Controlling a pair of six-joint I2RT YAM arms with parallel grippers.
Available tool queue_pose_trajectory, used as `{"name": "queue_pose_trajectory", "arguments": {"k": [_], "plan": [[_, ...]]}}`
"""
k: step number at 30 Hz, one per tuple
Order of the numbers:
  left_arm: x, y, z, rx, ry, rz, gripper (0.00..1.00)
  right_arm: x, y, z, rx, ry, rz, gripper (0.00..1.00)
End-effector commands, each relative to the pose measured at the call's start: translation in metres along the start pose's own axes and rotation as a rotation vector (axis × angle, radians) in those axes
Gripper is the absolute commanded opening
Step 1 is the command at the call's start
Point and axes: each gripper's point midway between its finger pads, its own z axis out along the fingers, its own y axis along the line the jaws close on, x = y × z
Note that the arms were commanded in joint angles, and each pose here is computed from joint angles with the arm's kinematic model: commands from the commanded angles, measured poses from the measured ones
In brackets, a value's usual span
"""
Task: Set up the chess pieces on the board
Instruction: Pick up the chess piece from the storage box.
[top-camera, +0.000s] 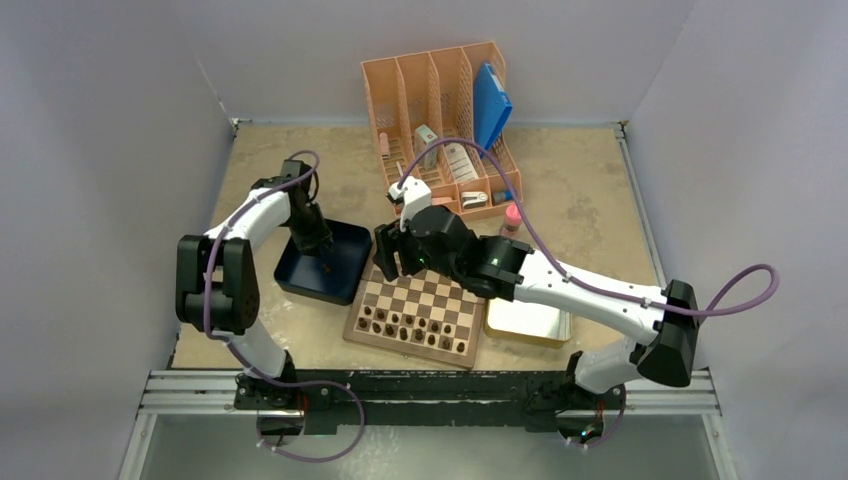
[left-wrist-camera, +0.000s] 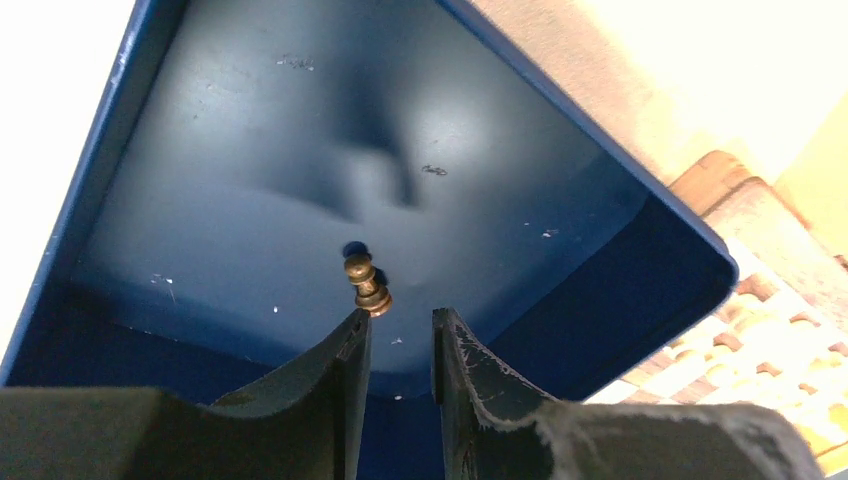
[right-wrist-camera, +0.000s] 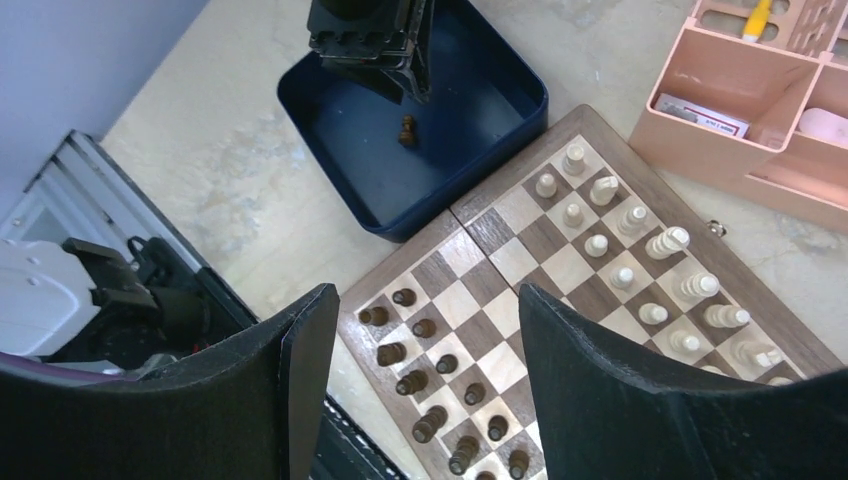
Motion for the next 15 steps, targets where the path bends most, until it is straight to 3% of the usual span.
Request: {"name": "queue_pose_trajectory", "arguments": {"k": [1, 15], "plan": [[0.012, 0.007, 0.008, -0.04, 0.046, -0.078, 0.27, -0.012, 0.001, -0.004, 0.003, 0.007, -0.067, 0.69], [0.032, 0.018, 0.039, -0.062, 0.108, -0.117, 0.25, -0.014, -0.008, -0.011, 0.03, -0.028, -0.055, 0.68]]}}
